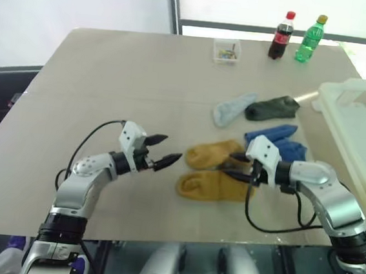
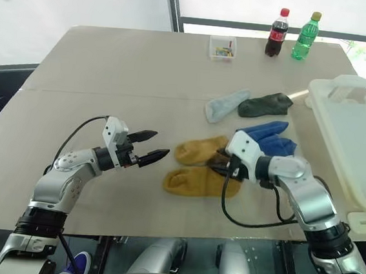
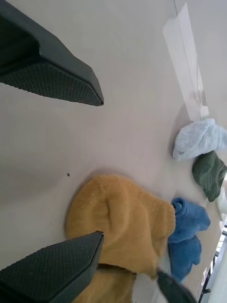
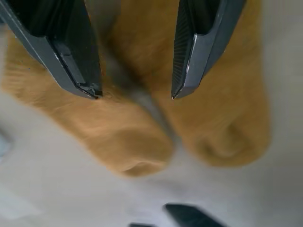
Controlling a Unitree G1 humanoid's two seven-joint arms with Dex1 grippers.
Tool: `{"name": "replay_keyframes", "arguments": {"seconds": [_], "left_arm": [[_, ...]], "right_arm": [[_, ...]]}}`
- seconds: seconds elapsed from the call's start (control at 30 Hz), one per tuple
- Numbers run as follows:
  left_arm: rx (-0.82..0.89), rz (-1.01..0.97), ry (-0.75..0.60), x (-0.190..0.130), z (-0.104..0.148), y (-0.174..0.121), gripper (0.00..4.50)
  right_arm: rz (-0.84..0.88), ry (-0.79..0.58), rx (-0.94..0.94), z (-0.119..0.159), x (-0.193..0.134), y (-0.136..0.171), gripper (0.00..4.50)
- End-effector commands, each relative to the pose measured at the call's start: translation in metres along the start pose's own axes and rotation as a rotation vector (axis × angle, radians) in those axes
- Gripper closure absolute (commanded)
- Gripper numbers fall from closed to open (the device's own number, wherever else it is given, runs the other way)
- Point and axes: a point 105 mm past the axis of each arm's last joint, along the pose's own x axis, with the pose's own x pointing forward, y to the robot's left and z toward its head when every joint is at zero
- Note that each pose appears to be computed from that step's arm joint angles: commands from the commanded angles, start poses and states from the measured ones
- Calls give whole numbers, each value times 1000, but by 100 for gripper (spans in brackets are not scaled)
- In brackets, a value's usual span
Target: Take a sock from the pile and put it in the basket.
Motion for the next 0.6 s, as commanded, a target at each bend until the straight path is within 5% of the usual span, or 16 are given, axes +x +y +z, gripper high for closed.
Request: {"name": "replay_keyframes", "arguments": {"seconds": [0.03,0.2,0.33,0.6], "left_arm": [[33,-24,-19,-3,11,-2,0],[24,-49,3,-3,8,-4,0],[22,-55,32,10,2,-8,0],[35,-34,122,33,-12,-17,0]], "right_arm": [[19,-72,-71,20,-4,4,215],[-73,-202,44,42,-13,-16,215],[-326,-86,61,18,-11,-58,215],[-315,46,64,-12,4,-61,215]]}}
